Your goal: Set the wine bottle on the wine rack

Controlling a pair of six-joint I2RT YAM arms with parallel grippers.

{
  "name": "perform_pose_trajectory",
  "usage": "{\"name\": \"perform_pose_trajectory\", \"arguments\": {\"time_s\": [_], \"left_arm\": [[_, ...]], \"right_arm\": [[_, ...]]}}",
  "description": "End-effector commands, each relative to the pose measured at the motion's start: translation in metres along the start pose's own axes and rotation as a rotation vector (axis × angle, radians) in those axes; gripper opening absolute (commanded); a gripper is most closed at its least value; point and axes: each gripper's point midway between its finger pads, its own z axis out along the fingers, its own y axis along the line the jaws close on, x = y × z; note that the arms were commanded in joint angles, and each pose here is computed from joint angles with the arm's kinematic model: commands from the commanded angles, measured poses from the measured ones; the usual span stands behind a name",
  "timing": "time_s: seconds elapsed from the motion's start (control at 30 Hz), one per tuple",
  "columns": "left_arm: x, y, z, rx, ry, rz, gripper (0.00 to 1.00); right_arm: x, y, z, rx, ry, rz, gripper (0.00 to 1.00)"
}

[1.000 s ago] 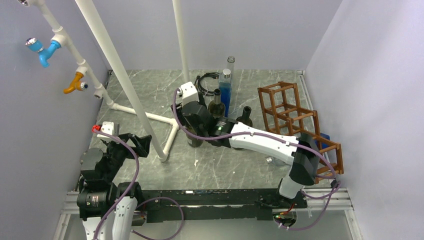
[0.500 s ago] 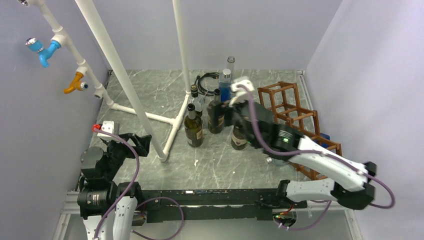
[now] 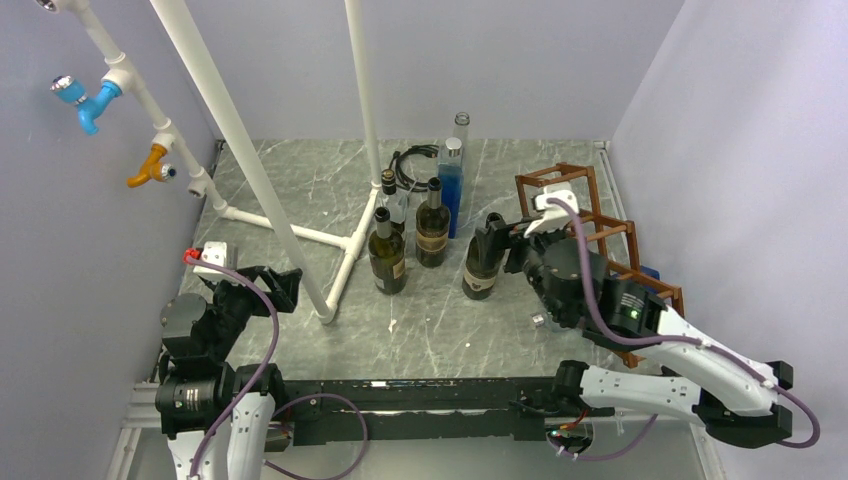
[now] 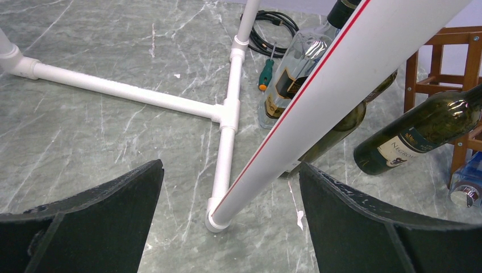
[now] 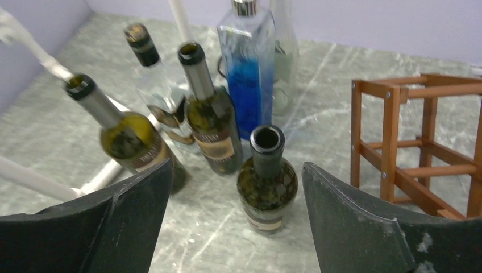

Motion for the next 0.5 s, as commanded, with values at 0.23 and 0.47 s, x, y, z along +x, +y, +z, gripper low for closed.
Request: {"name": "perform_pose_trajectory", "arguments": {"time_s": [0.23,0.47], "left_arm": [[-0.004,-0.007,0.006,0.043,0.002,0.002,0.93],[-0.007,-0.007,0.003,0.041,-0.016,0.008,0.94]], "right_arm": [[0.053,-0.022,0.043,0.082,0.111,0.046,0.80],[0.066,-0.025,0.056,0.062,0.124,0.052,0.79]]}}
